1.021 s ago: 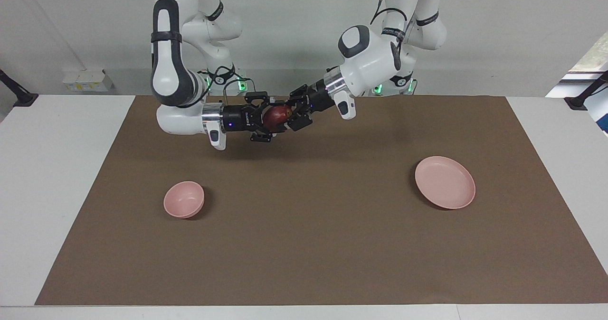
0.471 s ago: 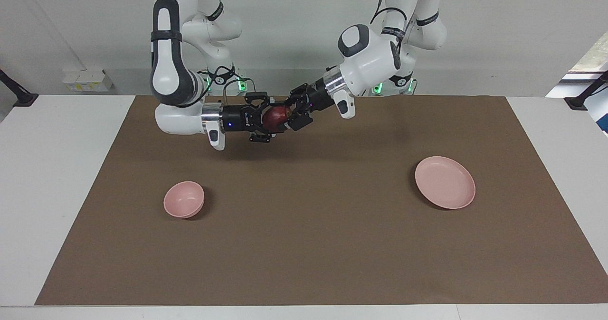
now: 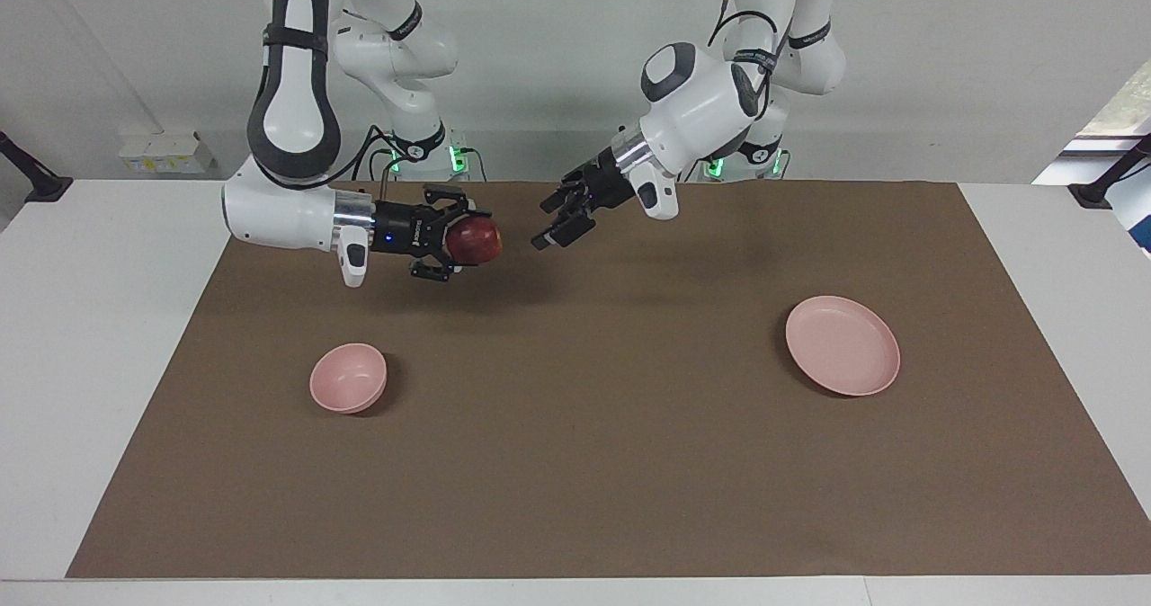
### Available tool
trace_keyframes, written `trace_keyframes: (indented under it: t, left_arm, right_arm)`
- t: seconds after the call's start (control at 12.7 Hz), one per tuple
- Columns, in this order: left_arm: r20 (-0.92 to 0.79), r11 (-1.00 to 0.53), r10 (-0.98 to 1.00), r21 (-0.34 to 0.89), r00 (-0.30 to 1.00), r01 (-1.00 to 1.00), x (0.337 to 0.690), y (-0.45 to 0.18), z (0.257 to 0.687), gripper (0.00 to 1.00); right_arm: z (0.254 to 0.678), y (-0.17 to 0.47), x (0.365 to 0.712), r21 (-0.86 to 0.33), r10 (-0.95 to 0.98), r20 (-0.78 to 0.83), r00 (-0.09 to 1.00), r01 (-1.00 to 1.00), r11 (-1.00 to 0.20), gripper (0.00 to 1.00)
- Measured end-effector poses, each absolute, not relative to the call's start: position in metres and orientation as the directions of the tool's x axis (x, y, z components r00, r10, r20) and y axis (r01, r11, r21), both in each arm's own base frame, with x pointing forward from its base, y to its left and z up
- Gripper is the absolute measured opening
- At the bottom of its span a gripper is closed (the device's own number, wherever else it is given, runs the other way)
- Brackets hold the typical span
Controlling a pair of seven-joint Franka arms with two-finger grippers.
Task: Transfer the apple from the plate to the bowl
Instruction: 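Carry the apple with the right gripper while the left gripper opens and withdraws, then lower the apple into the pink bowl and open the right gripper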
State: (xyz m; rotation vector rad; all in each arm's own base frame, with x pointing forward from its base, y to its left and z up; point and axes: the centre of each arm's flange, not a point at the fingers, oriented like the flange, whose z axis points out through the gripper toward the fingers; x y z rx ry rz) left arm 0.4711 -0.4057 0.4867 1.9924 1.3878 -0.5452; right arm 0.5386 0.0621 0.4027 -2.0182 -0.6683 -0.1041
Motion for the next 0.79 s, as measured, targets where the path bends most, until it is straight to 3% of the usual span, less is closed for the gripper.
trace_keyframes:
  t: [0.31,0.79]
  left_arm:
    - [-0.505,-0.356,0.738,0.272,0.448,0.894,0.490,-0.373,0.476,1.00]
    - [-0.331,-0.684,0.579,0.300,0.745,0.665,0.525,-0.291,0.457,1.00]
  right_arm:
    - [0.408,0.042,0.562,-0.556,0.559,0.219,0.800,0.573,-0.602,0.89]
    - [0.423,0.059,0.614,-0.002,0.647,0.059,0.760,0.648,-0.761,0.89]
